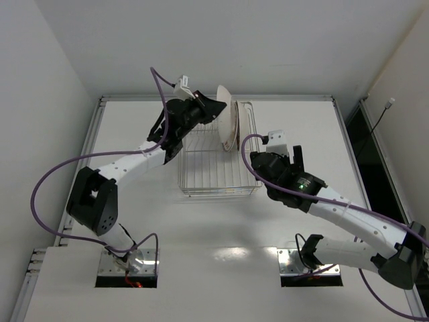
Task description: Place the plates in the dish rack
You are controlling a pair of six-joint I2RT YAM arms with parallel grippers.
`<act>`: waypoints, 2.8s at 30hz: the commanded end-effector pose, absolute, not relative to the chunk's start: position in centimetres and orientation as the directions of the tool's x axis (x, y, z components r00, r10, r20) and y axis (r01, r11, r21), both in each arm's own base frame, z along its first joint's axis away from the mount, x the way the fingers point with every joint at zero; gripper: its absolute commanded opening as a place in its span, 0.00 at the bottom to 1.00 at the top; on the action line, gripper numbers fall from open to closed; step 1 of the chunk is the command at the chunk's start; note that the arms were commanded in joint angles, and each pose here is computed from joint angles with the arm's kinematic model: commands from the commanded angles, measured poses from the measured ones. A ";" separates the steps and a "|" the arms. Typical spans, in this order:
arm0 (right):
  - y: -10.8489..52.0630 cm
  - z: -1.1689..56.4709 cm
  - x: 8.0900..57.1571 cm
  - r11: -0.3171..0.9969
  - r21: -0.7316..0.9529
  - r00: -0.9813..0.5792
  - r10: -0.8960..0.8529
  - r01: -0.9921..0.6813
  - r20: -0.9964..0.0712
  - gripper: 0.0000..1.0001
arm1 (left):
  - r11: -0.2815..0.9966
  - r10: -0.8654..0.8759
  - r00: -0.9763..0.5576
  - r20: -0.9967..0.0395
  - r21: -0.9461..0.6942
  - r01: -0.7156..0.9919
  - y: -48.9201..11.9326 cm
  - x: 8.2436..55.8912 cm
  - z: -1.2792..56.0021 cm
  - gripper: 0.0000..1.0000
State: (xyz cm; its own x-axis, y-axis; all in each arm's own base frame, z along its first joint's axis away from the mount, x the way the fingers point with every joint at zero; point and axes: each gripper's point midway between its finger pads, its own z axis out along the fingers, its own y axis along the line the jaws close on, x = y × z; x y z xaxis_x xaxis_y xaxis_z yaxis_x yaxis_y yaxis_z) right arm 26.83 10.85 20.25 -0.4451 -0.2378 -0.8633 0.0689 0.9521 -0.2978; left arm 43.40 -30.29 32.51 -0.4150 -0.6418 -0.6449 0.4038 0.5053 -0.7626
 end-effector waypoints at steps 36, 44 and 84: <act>10.8 20.3 26.8 0.959 -0.271 -0.441 -0.210 0.081 -0.873 1.00 | 0.527 -0.683 -0.285 -0.672 -0.724 0.446 -32.6 45.4 33.5 0.00; 10.8 20.3 26.8 0.959 -0.271 -0.441 -0.210 0.081 -0.873 1.00 | 0.548 -0.653 -0.296 -0.698 -0.704 0.452 -33.0 45.6 33.4 0.24; 11.3 20.5 27.3 0.957 -0.278 -0.446 -0.216 0.079 -0.869 1.00 | 0.654 -0.464 -0.419 -0.781 -0.621 0.433 -32.6 44.8 30.7 1.00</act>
State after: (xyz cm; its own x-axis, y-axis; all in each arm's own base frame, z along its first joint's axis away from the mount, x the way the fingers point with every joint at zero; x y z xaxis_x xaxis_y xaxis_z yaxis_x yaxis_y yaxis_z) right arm 26.80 10.89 19.54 -0.4661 -0.2608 -0.8454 0.0584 0.9444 -0.3236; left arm 45.33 -32.94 25.65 -0.4849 -0.4507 -0.7495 0.3429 0.6904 -0.6370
